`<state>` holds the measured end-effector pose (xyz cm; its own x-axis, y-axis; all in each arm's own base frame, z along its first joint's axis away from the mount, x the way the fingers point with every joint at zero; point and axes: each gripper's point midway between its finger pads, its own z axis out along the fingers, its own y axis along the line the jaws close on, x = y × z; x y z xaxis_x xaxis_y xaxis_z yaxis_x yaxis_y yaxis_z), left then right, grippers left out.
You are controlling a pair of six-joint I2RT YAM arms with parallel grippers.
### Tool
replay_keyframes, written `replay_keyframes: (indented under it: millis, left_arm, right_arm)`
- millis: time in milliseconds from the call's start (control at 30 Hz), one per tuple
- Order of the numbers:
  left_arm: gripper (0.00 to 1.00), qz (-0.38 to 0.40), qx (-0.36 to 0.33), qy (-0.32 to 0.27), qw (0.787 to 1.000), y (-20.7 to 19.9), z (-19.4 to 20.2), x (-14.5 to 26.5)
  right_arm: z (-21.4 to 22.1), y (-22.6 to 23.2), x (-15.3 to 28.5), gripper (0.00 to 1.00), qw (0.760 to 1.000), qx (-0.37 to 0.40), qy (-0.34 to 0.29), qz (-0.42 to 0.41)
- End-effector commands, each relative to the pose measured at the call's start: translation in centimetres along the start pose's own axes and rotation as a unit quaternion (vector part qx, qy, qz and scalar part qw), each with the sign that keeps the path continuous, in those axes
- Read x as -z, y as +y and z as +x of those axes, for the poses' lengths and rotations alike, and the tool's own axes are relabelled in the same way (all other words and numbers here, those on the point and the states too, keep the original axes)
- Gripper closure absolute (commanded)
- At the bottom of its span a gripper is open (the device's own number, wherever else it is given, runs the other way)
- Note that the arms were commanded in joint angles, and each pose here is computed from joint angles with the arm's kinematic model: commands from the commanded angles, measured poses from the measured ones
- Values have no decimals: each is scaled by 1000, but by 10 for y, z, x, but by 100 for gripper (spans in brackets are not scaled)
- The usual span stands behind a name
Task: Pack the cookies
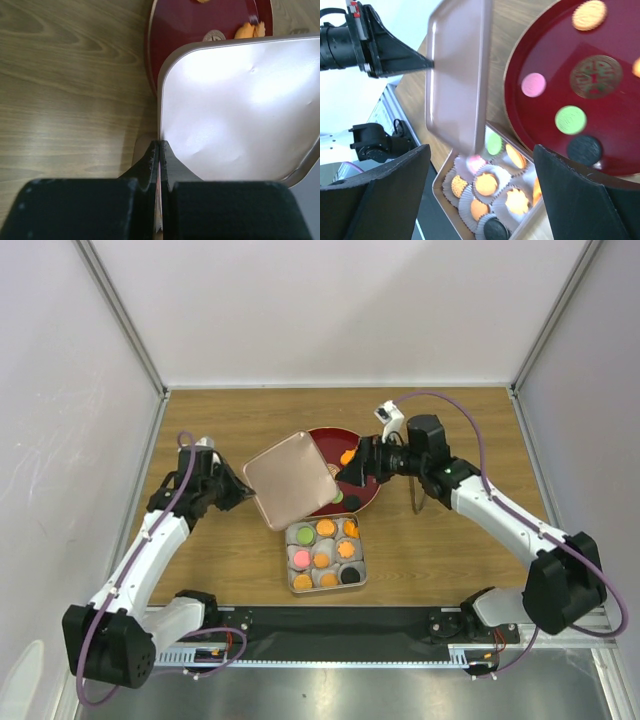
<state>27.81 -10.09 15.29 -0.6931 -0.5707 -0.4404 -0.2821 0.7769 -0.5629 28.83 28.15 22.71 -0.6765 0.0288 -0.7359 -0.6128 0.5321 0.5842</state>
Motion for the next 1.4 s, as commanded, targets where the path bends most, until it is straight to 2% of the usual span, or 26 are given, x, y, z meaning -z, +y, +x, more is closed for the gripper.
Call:
replay_keyframes:
  millis: [0,233,333,533,567,733,867,1000,1133,1233,1267,1367]
  left_arm:
    - [99,51,-45,9,998,-23,10,9]
    - [100,84,-77,29,993,-43,25,10]
    - [100,99,-90,33,990,-52,30,11]
    - [100,119,-116,39,985,-62,32,12]
    - [100,121,-121,38,985,-63,32,13]
    - [100,133,-133,41,981,-70,31,13]
    - [100,149,-148,46,977,-81,31,16]
    - [99,159,-162,51,973,-89,32,18]
    - [89,160,-176,49,970,-93,31,19]
    - [71,159,-195,34,967,-95,24,24]
    - [61,159,-201,27,966,-96,21,26]
    - [38,155,-229,-17,961,-100,5,42]
  right_arm:
    - [-17,14,-11,10,999,25,-4,-21]
    - [-12,23,-35,11,998,3,32,-48]
    - [-12,22,-41,16,998,-15,37,-45]
    - [-11,23,-42,35,997,-44,39,-46]
    - [-11,23,-42,40,997,-48,38,-46]
    - [-11,22,-42,52,996,-64,41,-40]
    - [-11,20,-43,68,996,-76,41,-32]
    - [-11,19,-41,78,995,-86,41,-26]
    - [-16,18,-36,88,994,-98,32,-22]
    - [-23,13,-29,94,993,-115,21,-17]
    - [-26,11,-27,95,992,-125,18,-16]
    - [-34,-2,-20,100,989,-147,10,0]
